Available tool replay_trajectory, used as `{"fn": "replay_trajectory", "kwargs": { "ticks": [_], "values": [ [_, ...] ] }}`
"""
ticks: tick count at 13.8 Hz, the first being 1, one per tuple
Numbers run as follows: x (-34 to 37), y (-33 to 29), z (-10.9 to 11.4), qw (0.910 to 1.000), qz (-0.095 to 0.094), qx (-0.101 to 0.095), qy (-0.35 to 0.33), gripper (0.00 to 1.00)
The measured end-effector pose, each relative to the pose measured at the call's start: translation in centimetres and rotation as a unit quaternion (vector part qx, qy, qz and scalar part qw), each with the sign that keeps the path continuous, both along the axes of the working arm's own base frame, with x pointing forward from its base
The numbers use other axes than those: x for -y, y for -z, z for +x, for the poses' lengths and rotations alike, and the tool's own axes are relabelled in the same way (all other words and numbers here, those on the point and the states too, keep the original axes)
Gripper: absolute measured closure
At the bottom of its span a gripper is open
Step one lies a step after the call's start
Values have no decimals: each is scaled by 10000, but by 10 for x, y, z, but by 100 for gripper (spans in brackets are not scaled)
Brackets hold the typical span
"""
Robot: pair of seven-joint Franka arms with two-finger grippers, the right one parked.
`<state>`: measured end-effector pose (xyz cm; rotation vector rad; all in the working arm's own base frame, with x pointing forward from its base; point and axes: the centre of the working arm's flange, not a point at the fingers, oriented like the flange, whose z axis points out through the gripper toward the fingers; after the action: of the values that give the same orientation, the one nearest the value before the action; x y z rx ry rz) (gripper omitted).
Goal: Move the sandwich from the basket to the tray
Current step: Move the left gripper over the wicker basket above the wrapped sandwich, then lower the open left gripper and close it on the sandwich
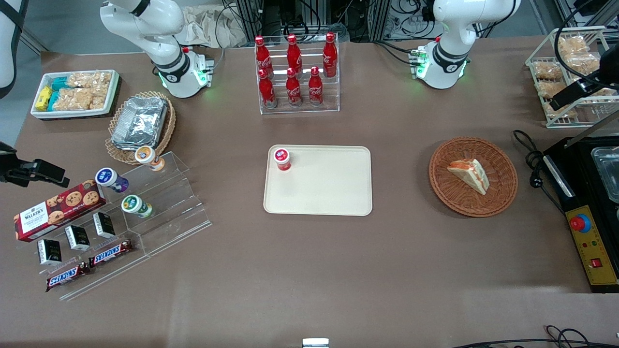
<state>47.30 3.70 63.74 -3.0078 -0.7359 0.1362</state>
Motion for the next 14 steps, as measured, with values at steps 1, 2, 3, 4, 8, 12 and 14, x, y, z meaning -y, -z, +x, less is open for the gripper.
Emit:
{"fn": "replay_trajectory", "kwargs": {
  "ticks": [1,2,3,4,8,12,14],
  "values": [
    [0,13,-3,9997,22,18,-240,0],
    [2,27,-4,9989,45,20,-474,0],
    [2,42,-4,9976,67,8,-687,0],
    [3,57,-2,9963,85,-7,-861,0],
    [4,120,-2,9885,149,-22,-1503,0],
    [9,186,-6,9781,218,-44,-2070,0],
    [20,219,-1,9741,291,-87,-2240,0]
  ]
}}
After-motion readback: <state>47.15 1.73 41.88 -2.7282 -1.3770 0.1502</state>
